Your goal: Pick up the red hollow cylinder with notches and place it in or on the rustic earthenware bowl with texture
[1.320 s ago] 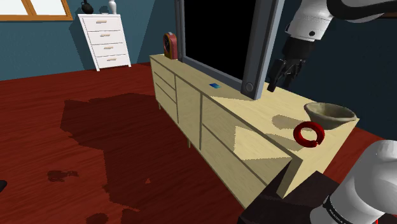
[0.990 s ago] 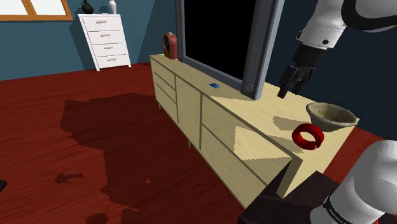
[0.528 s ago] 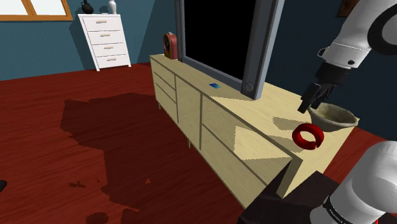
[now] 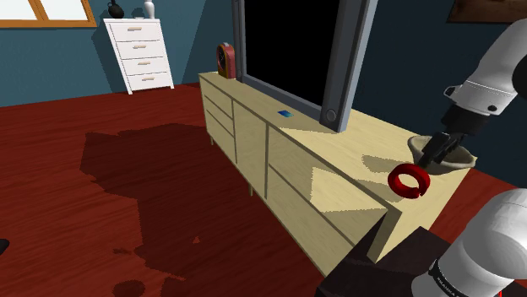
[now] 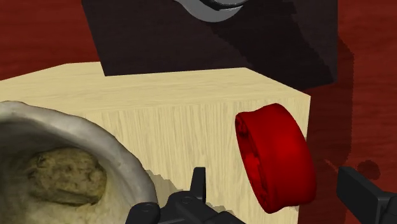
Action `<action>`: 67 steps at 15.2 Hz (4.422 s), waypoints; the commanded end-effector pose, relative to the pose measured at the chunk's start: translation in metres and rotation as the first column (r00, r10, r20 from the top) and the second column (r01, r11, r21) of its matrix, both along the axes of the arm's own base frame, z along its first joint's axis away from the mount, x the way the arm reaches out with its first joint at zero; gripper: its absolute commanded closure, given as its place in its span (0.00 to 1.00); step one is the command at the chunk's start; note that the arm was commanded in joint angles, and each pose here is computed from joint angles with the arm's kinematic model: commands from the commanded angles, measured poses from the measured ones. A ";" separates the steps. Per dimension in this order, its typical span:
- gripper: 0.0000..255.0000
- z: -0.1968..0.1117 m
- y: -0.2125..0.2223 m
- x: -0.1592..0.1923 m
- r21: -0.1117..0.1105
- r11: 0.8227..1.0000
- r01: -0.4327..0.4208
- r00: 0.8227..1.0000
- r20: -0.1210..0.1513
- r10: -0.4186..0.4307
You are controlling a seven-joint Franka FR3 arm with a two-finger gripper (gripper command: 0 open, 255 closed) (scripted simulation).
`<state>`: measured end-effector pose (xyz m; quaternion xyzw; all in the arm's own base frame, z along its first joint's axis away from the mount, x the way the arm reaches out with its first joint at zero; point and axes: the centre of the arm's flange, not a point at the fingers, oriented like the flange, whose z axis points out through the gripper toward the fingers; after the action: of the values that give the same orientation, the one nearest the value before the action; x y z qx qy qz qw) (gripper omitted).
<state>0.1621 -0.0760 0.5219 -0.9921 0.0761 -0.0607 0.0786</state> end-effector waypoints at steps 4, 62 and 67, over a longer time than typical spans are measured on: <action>0.00 -0.026 0.003 0.002 0.000 1.000 0.000 1.000 0.000 0.000; 1.00 0.146 -0.074 0.003 0.000 1.000 0.000 1.000 0.000 0.000; 1.00 0.155 -0.139 0.003 0.000 1.000 0.000 1.000 0.000 0.000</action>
<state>0.1647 -0.2005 0.6764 -0.9921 0.0761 -0.0609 0.0795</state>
